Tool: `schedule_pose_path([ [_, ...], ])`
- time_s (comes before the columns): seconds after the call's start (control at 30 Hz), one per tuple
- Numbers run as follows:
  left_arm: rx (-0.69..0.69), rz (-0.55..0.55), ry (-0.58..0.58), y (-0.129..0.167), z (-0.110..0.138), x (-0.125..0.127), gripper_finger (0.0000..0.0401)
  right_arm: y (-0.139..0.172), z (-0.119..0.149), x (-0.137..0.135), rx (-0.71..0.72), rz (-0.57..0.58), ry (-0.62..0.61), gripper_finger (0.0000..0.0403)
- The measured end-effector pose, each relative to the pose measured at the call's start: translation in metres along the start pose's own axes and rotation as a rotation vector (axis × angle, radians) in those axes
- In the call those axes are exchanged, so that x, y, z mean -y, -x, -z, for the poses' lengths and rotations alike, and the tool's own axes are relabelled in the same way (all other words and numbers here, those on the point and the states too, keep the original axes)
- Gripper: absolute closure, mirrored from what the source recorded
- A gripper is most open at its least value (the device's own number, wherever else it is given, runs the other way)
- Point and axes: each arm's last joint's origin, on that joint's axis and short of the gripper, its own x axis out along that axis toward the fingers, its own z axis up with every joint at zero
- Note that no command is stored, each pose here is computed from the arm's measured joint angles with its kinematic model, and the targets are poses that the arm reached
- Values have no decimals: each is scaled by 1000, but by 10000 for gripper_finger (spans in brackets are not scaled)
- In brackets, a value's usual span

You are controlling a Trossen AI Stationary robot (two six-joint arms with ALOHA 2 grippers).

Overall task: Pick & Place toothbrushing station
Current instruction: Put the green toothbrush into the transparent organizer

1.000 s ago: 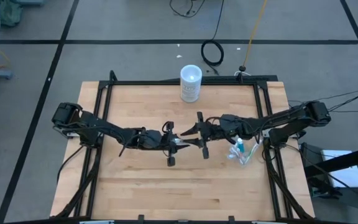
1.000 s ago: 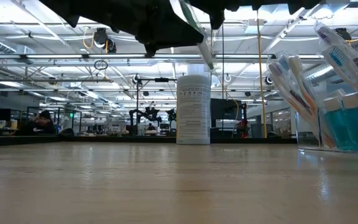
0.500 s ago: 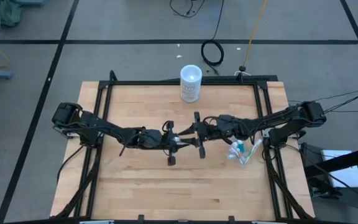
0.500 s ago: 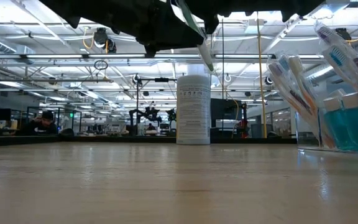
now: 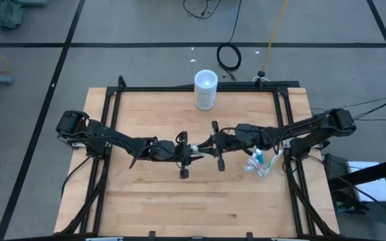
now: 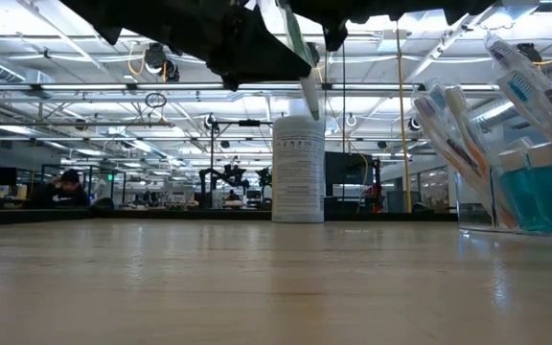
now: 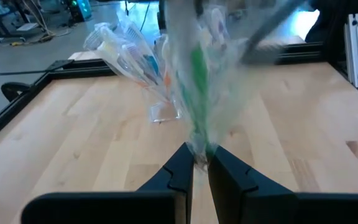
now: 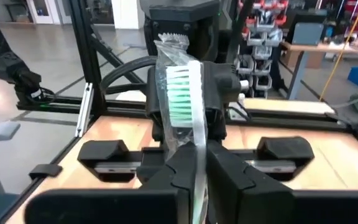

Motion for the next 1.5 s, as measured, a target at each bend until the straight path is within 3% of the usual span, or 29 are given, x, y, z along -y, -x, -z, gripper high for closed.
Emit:
schedule_pose_path([
  [0.3, -14, 5, -3, 0, 2, 0, 364, 18, -3, -13, -120, 6, -34, 393],
  [0.43, 7, 1, -20, 0, 0, 0, 364, 28, -9, -20, -129, 55, -18, 393],
  [0.67, 32, 65, -64, 0, -2, 1, 361, 36, -12, -26, -139, 33, -14, 393],
  [0.83, 60, 65, -99, 1, -6, 1, 329, 39, -3, -30, -236, 21, -32, 393],
  [1.07, 56, 59, -131, 0, -5, 0, 279, 49, 3, -30, -339, 91, -134, 393],
  [1.33, 3, -9, -75, -2, -1, -10, 259, 110, -24, -46, -344, -26, -310, 393],
  [1.5, 1, -18, -46, -2, 0, -13, 258, 154, -27, -53, -400, -47, -323, 393],
])
